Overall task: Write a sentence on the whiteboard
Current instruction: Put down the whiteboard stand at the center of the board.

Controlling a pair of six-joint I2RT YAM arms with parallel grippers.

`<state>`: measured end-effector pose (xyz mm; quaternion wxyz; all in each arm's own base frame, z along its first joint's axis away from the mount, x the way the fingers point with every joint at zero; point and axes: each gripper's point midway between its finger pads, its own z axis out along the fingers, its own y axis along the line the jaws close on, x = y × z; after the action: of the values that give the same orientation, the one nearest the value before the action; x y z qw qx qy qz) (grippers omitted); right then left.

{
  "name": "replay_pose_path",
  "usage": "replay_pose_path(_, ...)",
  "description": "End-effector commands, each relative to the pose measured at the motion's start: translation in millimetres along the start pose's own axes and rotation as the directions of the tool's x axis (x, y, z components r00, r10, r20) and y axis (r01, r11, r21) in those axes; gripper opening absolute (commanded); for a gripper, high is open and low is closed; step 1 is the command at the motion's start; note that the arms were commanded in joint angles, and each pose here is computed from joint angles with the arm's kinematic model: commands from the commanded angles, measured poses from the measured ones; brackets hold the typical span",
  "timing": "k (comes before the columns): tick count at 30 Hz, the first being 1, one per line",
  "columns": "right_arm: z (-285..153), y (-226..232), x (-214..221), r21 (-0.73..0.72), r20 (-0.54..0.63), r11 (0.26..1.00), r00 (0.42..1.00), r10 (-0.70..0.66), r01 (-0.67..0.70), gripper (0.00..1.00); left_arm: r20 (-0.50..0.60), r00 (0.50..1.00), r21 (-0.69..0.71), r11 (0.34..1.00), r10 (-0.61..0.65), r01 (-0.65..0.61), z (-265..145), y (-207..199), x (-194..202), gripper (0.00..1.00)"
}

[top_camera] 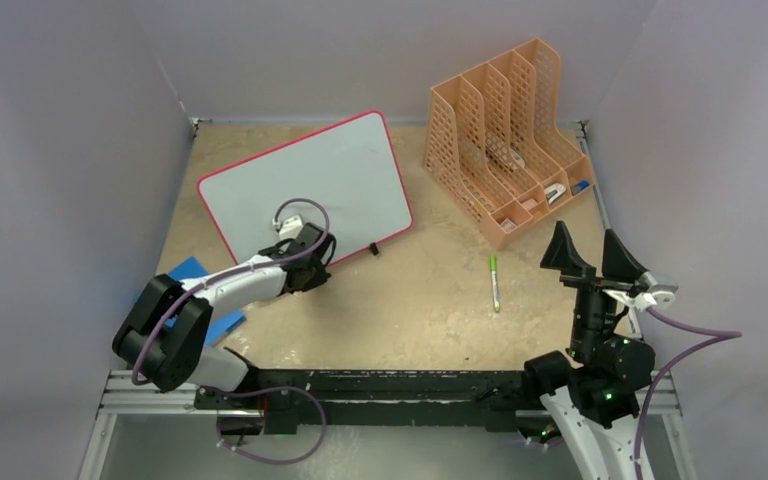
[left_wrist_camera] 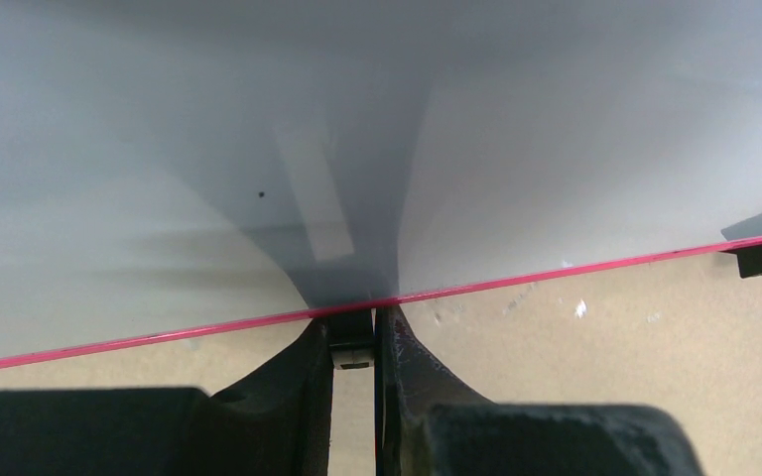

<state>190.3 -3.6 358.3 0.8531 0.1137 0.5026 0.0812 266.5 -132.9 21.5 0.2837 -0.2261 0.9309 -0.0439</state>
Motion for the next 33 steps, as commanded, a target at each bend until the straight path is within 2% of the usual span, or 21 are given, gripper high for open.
replay_pose_path(1,0.1,2.3,-15.3,-0.013,0.054,1.000,0.999,0.008,-0.007,0.99,-0.026,1.000,0.081,0.997,-0.005,0.007,-19.3,-33.2,9.2,0.00)
replay_pose_path(17,-0.1,3.2,-16.6,-0.017,0.054,1.000,0.998,0.011,-0.010,0.99,-0.045,0.993,0.182,0.978,0.111,-0.101,-23.1,-116.5,47.7,0.00)
replay_pose_path(25,-0.1,3.2,-16.1,-0.017,0.052,1.000,0.999,0.011,-0.010,0.99,-0.064,0.993,0.134,0.987,0.095,-0.086,-26.8,-114.5,58.6,0.00)
replay_pose_path(33,-0.4,3.0,-15.7,-0.017,0.048,1.000,0.999,0.007,-0.006,0.99,-0.074,0.994,0.126,0.989,0.083,-0.073,-36.9,-110.7,65.2,0.22)
